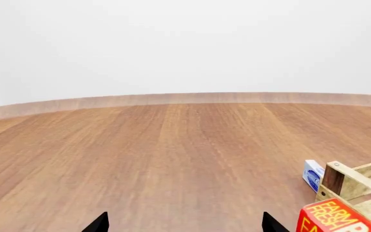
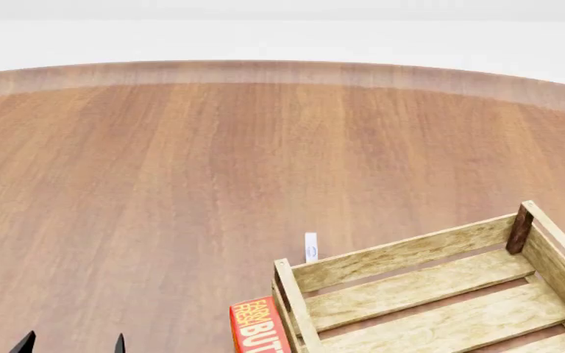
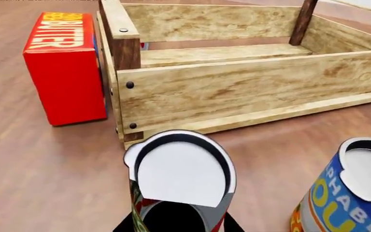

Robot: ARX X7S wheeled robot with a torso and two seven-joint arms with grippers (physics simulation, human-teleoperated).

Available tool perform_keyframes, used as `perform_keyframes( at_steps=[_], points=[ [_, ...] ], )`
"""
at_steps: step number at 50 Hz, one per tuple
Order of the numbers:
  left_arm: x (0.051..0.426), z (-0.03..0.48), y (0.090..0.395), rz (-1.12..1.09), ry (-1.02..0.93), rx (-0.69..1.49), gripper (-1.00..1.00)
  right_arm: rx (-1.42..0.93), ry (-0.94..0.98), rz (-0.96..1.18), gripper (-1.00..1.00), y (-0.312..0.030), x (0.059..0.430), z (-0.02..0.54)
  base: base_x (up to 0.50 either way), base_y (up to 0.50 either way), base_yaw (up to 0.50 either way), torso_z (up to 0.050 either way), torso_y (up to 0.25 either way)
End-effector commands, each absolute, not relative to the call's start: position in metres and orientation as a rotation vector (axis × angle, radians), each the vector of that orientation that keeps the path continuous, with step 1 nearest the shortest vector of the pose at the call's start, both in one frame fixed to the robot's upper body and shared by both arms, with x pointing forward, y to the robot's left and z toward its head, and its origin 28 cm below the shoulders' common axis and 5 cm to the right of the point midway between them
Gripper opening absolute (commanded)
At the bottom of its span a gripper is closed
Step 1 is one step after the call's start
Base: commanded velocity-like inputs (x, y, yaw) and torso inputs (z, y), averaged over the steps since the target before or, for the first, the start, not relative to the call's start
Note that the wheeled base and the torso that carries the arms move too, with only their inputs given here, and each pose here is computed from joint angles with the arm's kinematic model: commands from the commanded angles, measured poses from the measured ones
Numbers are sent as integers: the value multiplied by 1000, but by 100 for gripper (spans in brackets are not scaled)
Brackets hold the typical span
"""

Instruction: Pick up the tomato sauce, and put it in the wooden tray.

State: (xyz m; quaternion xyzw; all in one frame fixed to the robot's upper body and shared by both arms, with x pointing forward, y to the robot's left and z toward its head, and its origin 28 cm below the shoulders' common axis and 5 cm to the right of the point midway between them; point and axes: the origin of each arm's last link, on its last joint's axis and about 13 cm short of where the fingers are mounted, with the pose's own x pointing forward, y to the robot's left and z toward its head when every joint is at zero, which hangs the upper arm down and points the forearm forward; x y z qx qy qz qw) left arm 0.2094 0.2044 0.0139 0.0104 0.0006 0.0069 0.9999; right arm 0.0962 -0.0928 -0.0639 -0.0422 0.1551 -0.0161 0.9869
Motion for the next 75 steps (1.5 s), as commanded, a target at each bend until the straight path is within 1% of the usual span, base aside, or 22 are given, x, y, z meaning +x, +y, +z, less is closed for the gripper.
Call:
perform_keyframes(
  at_steps=[1, 7, 10, 11, 14, 25, 37, 43, 50, 56, 67, 72, 75],
  points=[
    [209, 14, 204, 14, 1, 21, 100, -101, 312, -30, -100, -93, 97, -66, 0, 0, 0, 0, 0],
    [209, 14, 204, 14, 1, 20, 100, -99, 304, -20, -100, -92, 96, -63, 0, 0, 0, 0, 0],
    [209, 14, 204, 14, 1, 20, 100, -97, 266, -17, -100, -92, 93, -57, 0, 0, 0, 0, 0],
    [209, 13, 205, 14, 1, 19, 100, -106, 210, -22, -100, -92, 91, -53, 0, 0, 0, 0, 0],
    [209, 13, 205, 15, 1, 18, 100, -106, 132, -10, -100, -91, 86, -44, 0, 0, 0, 0, 0],
    [210, 13, 205, 14, 1, 20, 100, -76, -7, -6, -100, -92, 83, -29, 0, 0, 0, 0, 0],
    [210, 14, 205, 13, 1, 21, 100, -50, -71, -10, -100, -93, 83, -17, 0, 0, 0, 0, 0],
    [209, 14, 204, 13, 1, 21, 100, -46, -136, -20, -100, -92, 76, -11, 0, 0, 0, 0, 0],
    [209, 14, 204, 14, 1, 22, 100, -43, -157, -30, -100, -93, 77, -7, 0, 0, 0, 0, 0],
    [209, 14, 204, 14, 1, 22, 100, -43, -219, -28, -100, -93, 75, 7, 0, 0, 0, 0, 0],
    [210, 14, 204, 14, 1, 22, 100, -67, -262, -42, -100, -92, 88, 17, 0, 0, 0, 0, 0],
    [210, 13, 205, 14, 1, 20, 100, -22, -180, -19, -100, -95, 109, 17, 0, 0, 0, 0, 2],
    [210, 14, 205, 14, 1, 20, 100, -28, -181, -42, -100, -95, 120, 16, 0, 0, 0, 0, 0]
  ],
)
